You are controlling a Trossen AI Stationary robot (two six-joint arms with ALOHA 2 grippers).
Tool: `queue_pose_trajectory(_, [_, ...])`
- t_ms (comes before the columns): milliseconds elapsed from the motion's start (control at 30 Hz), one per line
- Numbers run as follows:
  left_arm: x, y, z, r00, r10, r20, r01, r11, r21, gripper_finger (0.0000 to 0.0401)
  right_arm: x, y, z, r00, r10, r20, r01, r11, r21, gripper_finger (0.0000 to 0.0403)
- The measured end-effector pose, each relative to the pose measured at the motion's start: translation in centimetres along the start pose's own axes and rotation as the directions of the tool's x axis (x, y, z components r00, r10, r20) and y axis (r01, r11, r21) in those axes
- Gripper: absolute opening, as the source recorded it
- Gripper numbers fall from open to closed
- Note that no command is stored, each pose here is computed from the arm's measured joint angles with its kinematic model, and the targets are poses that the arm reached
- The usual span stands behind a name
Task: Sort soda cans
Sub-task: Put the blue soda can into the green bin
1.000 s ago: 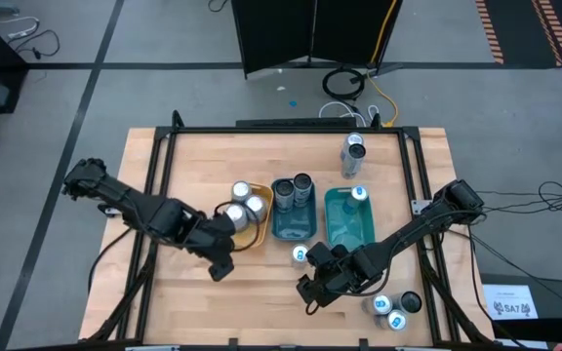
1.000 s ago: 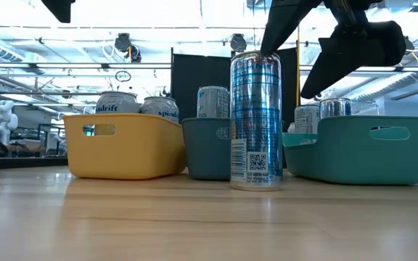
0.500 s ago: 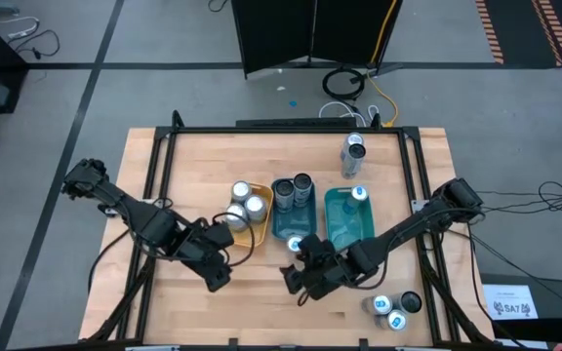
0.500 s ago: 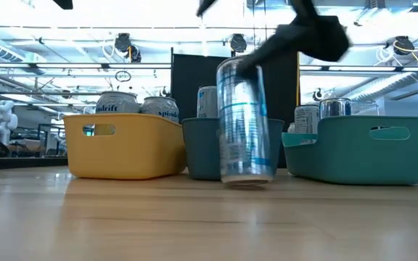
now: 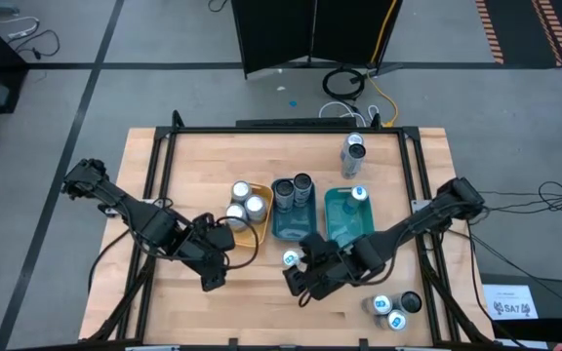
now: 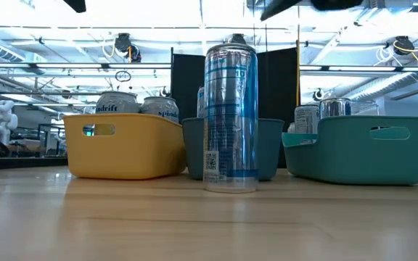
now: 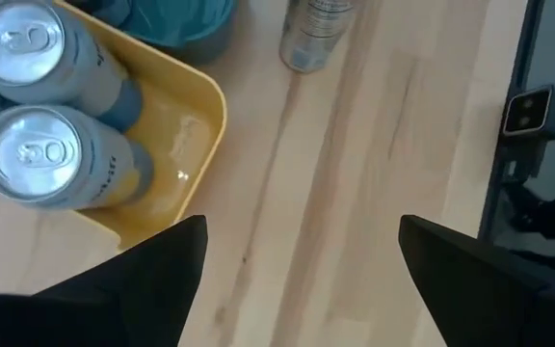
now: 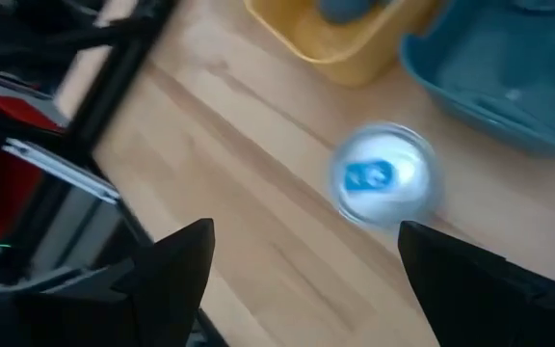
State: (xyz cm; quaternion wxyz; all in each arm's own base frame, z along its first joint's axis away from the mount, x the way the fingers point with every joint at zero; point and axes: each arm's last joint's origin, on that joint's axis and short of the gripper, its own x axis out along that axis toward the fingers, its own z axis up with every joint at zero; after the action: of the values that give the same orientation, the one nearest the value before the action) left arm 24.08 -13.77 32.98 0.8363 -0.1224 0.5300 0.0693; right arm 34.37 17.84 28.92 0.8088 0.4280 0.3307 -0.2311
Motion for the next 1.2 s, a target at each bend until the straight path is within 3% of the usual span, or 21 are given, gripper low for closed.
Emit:
queue_pose_trajectory(367, [0.6, 1.0, -0.1, 0.998, 0.063, -0.031, -0.060, 0.995, 0.084, 0.0350, -3.8, -0.6, 0.9, 0.969, -0.247, 0.014, 0.247, 0.969, 0.010, 0.0320])
queue_pose_trajectory(667, [4.0, 2.0, -1.5, 0.992, 0.105, -0.073, -0.091, 0.979, 0.182, 0.0350, -1.8, 0.7, 1.3, 0.952, -0.306, -0.004, 0.305, 0.950, -0.060, 0.0320])
queue_pose_trajectory(933, [4.2, 4.1, -4.1, 0.997, -0.063, 0.040, 0.055, 0.984, 0.169, 0.0350, -1.6, 3.9, 2.7, 0.939, -0.344, 0.002, 0.337, 0.920, -0.201, 0.0320])
queue_pose_trajectory(1067, [3.2, 5.8, -5.7, 0.983, -0.148, 0.112, 0.128, 0.977, 0.168, 0.0350, 0.4, 4.5, 3.0, 0.925, -0.380, -0.026, 0.356, 0.885, -0.300, 0.0320])
queue_pose_trajectory(1200, [2.1, 7.0, -6.7, 0.971, -0.181, 0.155, 0.163, 0.979, 0.122, 0.0350, 1.7, 4.4, 3.6, 0.911, -0.410, -0.042, 0.382, 0.879, -0.284, 0.0320])
